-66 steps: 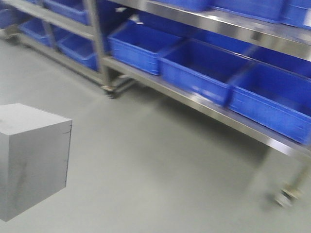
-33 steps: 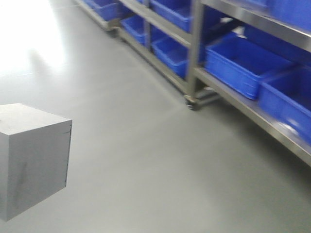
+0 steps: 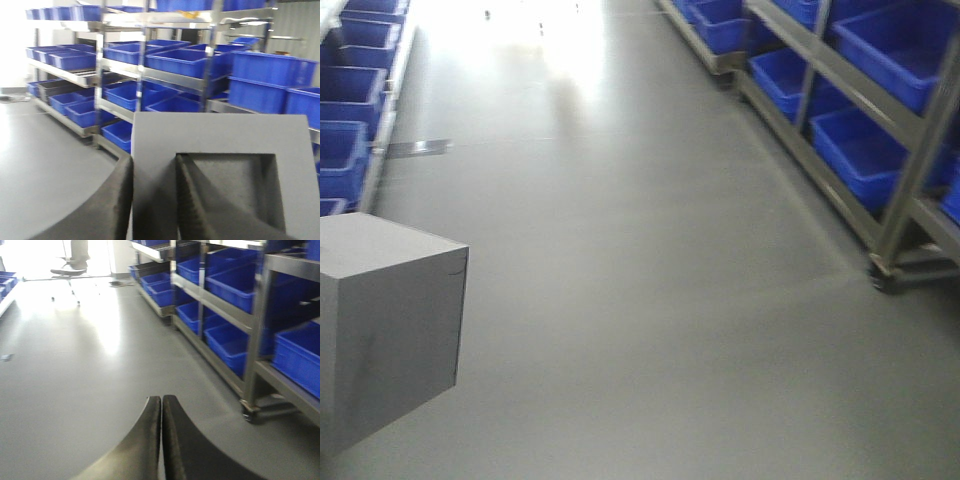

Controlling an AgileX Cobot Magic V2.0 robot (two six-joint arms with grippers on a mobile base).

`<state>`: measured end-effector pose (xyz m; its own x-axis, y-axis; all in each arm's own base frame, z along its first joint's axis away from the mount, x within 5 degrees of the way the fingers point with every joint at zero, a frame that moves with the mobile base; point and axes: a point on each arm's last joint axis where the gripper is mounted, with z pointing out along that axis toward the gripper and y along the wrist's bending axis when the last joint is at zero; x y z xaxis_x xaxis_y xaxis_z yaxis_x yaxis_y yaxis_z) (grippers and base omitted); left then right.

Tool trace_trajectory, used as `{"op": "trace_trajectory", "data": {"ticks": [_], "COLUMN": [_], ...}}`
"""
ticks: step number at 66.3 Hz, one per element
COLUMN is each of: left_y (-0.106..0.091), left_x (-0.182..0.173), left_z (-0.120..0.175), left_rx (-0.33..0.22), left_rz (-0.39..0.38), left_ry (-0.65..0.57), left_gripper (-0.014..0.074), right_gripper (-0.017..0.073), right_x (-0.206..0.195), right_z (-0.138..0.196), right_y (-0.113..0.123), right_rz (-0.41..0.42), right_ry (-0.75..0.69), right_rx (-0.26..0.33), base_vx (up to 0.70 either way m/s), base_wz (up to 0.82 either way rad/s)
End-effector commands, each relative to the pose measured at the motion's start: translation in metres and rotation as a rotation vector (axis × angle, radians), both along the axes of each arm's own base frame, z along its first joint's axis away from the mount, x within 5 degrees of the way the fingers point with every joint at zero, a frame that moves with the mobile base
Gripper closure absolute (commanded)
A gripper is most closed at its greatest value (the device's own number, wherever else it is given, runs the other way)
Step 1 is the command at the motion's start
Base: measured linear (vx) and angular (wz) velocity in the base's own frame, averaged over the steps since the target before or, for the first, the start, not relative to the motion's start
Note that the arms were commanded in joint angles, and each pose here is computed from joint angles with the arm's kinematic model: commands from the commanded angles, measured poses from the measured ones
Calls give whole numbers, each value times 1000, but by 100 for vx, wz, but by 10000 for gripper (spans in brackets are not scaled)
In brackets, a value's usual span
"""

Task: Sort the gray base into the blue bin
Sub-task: 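Drive down the aisle between the bin shelves carrying the block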

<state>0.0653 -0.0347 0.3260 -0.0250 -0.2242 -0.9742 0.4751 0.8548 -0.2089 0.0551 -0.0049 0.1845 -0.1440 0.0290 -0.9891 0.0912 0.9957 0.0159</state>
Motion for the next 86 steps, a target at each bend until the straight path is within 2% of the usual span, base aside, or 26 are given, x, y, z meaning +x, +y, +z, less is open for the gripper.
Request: {"op": "trace_trajectory", "data": {"ticks": [1,35,86], "left_y": [1,1,1], "left_x": [-3,-3,-3], "left_z": [19,19,19], "left_rx": [-67,-67,-67], "left_rz": [-5,-5,-5], "left_ry": [-112,-112,-112], "left_gripper": [600,600,600], "right_gripper": [564,564,564], "right_x": [2,2,2], "right_z": [5,5,5], "right_y": [0,0,0], "right_rz": [1,1,1], "right_ry": [-55,-55,-55], "right_rx": [-21,-21,-21], "base_vx": [25,28,40], "base_wz": [67,42,-7]}}
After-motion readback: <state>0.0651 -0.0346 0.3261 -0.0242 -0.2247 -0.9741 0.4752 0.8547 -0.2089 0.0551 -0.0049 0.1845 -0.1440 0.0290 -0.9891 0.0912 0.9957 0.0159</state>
